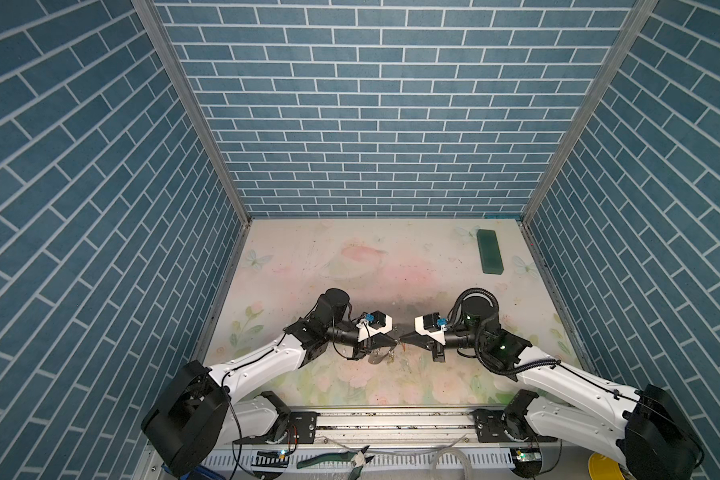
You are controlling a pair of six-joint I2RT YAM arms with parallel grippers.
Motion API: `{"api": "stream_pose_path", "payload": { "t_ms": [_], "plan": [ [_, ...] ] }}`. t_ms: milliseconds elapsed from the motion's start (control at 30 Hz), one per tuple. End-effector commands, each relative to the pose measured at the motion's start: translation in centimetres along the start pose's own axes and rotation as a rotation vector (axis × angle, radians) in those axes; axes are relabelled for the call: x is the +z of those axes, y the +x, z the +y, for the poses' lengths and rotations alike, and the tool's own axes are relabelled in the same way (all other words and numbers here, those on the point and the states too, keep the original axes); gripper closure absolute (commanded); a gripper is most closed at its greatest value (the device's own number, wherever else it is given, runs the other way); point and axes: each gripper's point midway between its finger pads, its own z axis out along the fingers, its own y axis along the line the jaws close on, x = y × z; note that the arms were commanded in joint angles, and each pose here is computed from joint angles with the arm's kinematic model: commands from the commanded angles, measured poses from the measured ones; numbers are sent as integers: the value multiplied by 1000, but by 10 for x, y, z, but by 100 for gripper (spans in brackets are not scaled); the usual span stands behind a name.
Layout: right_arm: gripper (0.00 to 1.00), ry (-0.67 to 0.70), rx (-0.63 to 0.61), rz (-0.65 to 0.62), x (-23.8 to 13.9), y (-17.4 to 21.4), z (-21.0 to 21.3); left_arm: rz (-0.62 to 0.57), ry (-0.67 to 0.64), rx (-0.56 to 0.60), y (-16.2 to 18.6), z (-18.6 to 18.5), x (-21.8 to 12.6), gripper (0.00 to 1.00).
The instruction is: Put the keys on the keyring
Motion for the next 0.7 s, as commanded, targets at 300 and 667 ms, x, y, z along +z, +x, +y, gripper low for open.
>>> {"api": "stream_pose_path", "payload": {
  "t_ms": [300, 667],
  "plan": [
    [100, 10, -42, 37, 1, 2, -3, -61, 19, 65, -18, -5, -2, 100],
    [100, 5, -40, 47, 1, 6, -1, -85, 18, 77, -23, -6, -4, 100]
  ]
}}
